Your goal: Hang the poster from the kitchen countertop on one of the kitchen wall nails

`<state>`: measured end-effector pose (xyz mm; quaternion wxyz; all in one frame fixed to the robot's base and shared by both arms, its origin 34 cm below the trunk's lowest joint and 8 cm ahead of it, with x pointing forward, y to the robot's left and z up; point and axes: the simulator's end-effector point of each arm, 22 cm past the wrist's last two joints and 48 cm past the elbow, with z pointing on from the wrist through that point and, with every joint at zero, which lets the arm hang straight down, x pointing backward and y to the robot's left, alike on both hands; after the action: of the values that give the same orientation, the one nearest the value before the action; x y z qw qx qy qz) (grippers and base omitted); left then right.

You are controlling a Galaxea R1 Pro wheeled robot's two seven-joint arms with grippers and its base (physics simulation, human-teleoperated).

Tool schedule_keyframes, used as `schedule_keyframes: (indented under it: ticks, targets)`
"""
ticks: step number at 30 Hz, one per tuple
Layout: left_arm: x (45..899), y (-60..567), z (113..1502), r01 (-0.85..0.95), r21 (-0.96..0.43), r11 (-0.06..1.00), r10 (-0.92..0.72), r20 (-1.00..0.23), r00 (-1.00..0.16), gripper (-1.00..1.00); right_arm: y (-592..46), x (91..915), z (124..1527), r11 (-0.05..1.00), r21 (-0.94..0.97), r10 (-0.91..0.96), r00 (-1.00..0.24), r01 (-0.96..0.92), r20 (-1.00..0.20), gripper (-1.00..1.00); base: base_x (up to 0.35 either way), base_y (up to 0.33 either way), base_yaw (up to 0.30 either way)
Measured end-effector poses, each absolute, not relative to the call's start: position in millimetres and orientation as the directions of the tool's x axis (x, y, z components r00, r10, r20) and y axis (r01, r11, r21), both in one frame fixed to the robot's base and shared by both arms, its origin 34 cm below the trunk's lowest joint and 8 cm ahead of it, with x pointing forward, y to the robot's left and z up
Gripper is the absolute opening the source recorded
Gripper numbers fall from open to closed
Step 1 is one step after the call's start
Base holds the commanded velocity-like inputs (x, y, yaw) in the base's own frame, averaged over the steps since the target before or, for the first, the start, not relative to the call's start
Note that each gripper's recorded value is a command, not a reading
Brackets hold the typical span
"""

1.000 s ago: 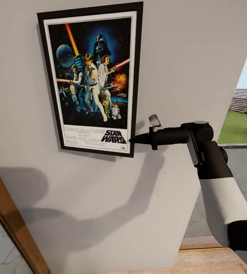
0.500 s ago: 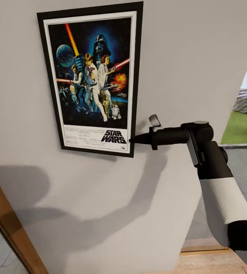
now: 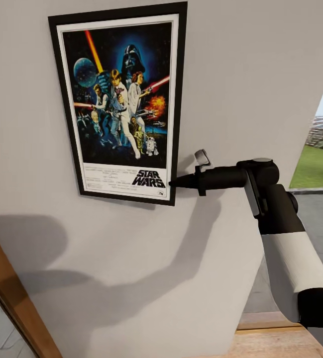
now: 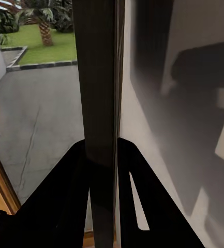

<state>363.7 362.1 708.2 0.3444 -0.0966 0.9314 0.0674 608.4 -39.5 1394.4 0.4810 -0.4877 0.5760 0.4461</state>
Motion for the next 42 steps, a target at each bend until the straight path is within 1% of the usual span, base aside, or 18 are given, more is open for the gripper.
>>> schedule_keyframes:
  ticks: [41,42]
  targets:
    - [364,362,708,-0.226,0.059,0.972,-0.133,-0.655,-0.744,1.00,-38,606,1394,0.120,0.032,-0.137,-0.049,-0.992,-0.989,-1.00,0.000,0.000,0.000]
    - [364,362,708,-0.226,0.059,0.972,-0.133,-0.655,-0.744,1.00,-38,605,1384,0.120,0.050,-0.137,-0.067,-0.992,-0.988,-1.00,0.000,0.000,0.000]
